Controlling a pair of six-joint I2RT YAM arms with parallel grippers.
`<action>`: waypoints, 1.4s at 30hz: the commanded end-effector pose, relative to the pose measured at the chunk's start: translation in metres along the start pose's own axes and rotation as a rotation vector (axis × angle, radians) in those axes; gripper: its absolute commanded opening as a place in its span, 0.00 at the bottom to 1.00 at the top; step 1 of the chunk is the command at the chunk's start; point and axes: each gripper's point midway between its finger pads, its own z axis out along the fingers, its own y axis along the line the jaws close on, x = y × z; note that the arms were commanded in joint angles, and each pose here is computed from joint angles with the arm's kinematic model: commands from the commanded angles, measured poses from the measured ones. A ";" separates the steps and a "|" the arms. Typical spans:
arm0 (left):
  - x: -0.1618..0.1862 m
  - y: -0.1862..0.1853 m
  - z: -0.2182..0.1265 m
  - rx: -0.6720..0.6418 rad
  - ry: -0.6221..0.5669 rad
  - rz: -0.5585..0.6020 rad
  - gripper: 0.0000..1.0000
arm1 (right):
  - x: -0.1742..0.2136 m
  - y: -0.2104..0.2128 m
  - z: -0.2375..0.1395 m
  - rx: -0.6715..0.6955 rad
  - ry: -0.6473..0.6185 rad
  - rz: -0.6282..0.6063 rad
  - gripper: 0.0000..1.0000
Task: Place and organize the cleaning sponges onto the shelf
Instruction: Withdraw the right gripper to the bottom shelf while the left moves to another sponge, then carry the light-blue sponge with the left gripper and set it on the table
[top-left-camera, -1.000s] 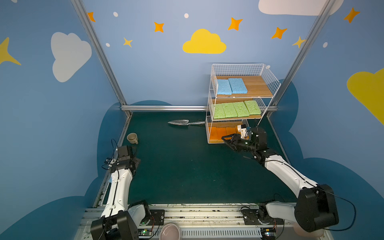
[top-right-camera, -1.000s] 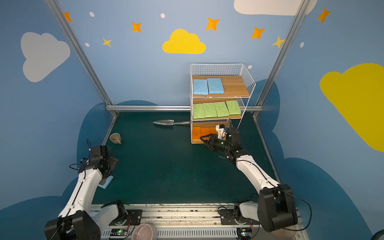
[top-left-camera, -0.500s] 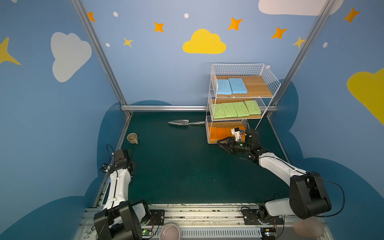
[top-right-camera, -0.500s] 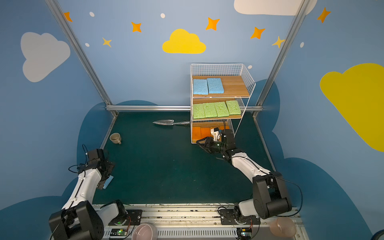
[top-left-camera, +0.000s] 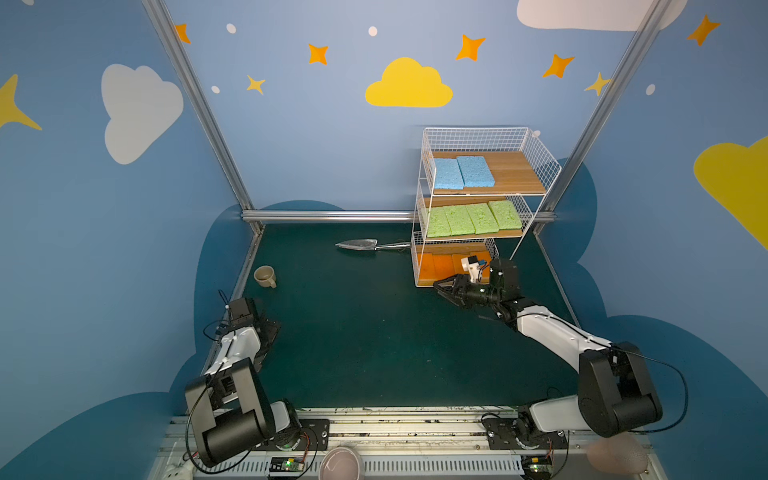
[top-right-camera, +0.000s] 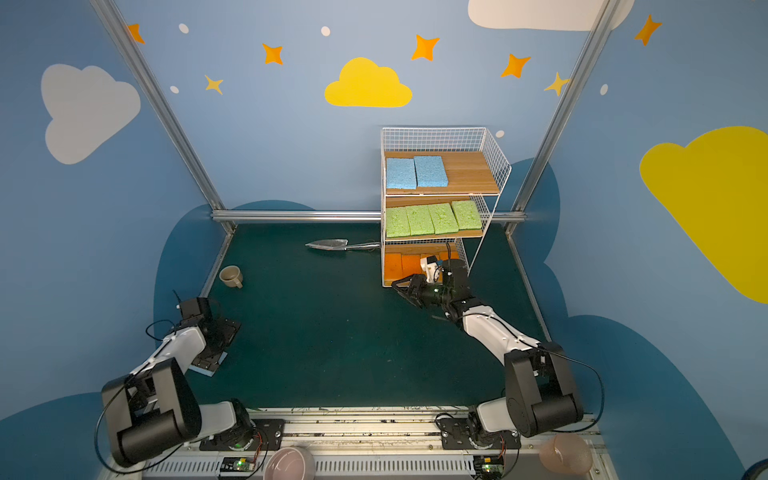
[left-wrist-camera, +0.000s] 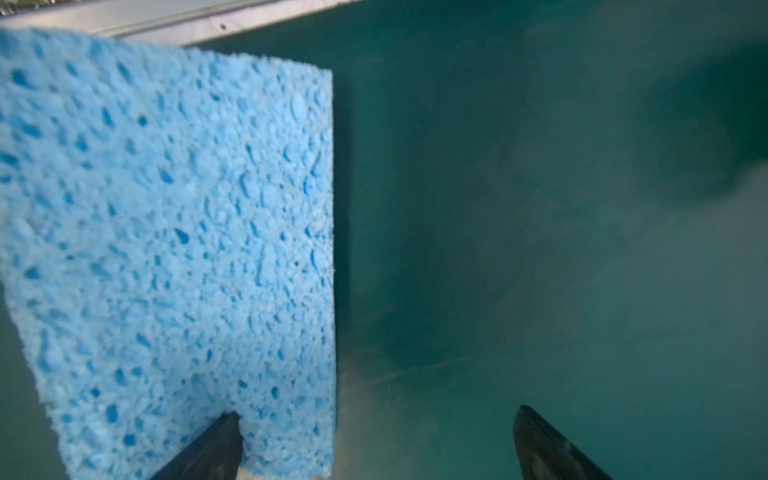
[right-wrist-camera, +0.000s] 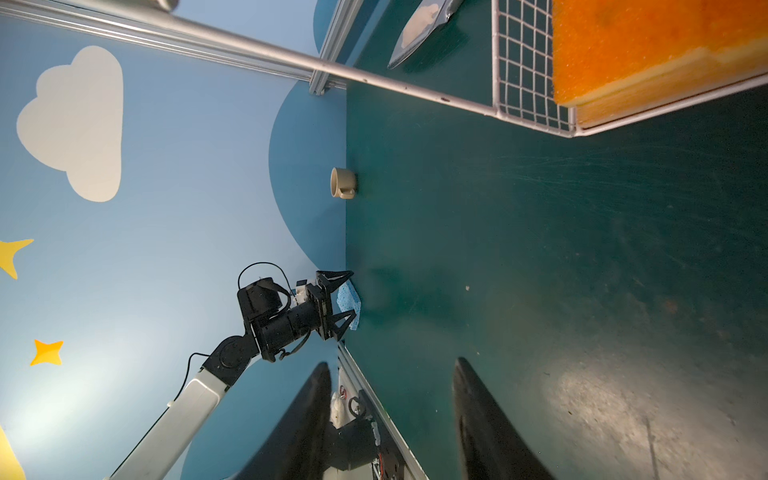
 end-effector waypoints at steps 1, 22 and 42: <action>0.017 -0.023 0.015 0.125 0.105 0.037 1.00 | 0.004 0.014 -0.008 -0.022 -0.015 -0.044 0.47; 0.186 -0.147 -0.006 0.371 0.278 0.463 0.98 | 0.020 -0.009 -0.028 0.044 -0.031 0.008 0.47; 0.445 -0.265 -0.120 0.732 0.334 0.866 0.99 | 0.023 -0.071 -0.123 0.166 -0.254 0.228 0.47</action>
